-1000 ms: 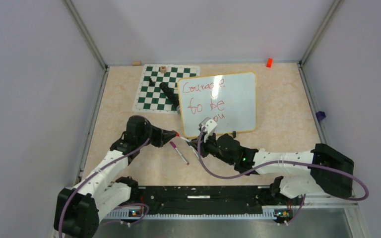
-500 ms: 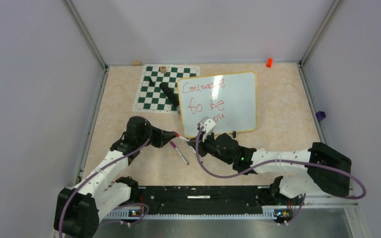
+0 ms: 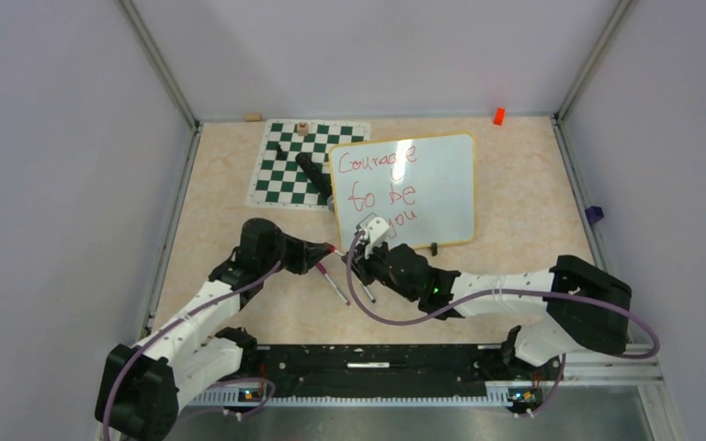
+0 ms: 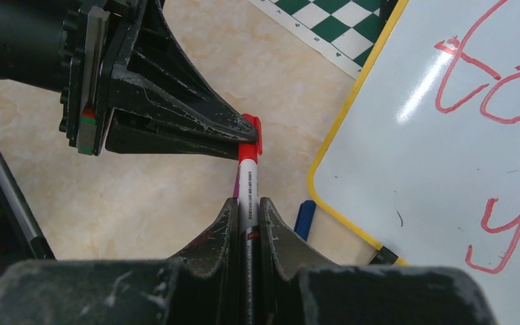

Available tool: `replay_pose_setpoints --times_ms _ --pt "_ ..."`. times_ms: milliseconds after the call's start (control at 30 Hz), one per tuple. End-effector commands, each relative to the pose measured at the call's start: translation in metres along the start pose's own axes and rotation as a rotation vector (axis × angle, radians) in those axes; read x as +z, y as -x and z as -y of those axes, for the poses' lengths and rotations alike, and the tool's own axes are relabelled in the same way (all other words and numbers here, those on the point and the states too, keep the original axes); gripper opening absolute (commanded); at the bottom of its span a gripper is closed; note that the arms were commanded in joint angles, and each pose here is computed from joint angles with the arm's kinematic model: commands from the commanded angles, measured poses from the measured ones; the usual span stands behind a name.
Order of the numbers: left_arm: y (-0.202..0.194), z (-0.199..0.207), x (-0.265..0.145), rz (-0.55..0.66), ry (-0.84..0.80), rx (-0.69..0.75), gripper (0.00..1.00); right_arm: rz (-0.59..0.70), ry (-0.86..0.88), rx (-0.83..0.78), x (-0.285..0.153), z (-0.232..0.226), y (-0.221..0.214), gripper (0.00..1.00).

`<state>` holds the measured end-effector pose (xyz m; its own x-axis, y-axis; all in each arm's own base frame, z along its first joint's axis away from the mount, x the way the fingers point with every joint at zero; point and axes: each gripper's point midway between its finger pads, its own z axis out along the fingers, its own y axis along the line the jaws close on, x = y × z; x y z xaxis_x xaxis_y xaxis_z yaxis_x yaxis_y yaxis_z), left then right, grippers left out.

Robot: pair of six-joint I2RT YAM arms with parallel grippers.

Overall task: Write a sentence on the whiteboard
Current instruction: Insert the whiteboard marker without the cap into the pen cap.

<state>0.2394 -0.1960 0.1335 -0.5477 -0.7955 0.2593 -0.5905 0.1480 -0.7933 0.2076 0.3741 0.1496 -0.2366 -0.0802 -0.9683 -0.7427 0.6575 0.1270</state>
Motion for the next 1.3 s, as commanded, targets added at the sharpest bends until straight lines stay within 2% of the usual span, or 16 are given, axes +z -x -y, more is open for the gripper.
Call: replay_pose_setpoints --times_ms 0,233,467,667,733,867,900,933,967,1000,1033,1067,1167,1267 --pt "-0.029 0.018 -0.004 -0.084 -0.066 0.007 0.0 0.153 -0.044 0.01 0.012 -0.001 0.048 0.0" --pt "-0.057 0.027 -0.004 -0.131 -0.076 0.031 0.0 0.157 -0.051 -0.03 0.014 0.0 0.052 0.0" --pt "-0.094 0.033 0.002 -0.227 -0.081 0.047 0.0 0.142 -0.038 -0.024 0.011 -0.001 0.046 0.0" --pt "-0.096 0.029 0.004 -0.224 -0.072 0.042 0.0 0.116 -0.025 0.019 0.009 0.006 0.043 0.0" --pt "-0.094 0.023 0.007 -0.215 -0.058 0.041 0.0 0.091 -0.015 0.033 0.009 0.007 0.043 0.0" --pt "-0.082 0.01 0.016 -0.163 -0.033 0.082 0.0 -0.06 -0.012 0.034 0.005 0.008 0.031 0.0" --pt "-0.079 0.007 0.019 -0.145 -0.029 0.102 0.06 -0.099 -0.01 0.037 0.002 0.009 0.027 0.0" --pt "-0.076 0.005 0.021 -0.136 -0.028 0.119 0.24 -0.139 -0.013 0.04 -0.003 0.011 0.022 0.0" --pt "-0.076 0.005 0.022 -0.141 -0.042 0.14 0.46 -0.178 -0.031 0.045 -0.007 0.015 0.018 0.0" --pt "-0.076 0.007 0.023 -0.15 -0.063 0.159 0.58 -0.208 -0.049 0.05 -0.013 0.02 0.016 0.0" --pt "-0.075 0.009 0.023 -0.156 -0.082 0.177 0.65 -0.247 -0.068 0.054 -0.019 0.026 0.011 0.0" --pt "-0.072 0.01 0.023 -0.153 -0.091 0.194 0.68 -0.271 -0.086 0.061 -0.027 0.031 0.011 0.0" --pt "-0.058 0.014 0.018 -0.109 -0.094 0.24 0.69 -0.356 -0.122 0.078 -0.046 0.045 0.01 0.0" --pt "-0.039 0.019 0.01 -0.029 -0.11 0.311 0.69 -0.503 -0.12 0.066 -0.067 0.046 0.004 0.0"
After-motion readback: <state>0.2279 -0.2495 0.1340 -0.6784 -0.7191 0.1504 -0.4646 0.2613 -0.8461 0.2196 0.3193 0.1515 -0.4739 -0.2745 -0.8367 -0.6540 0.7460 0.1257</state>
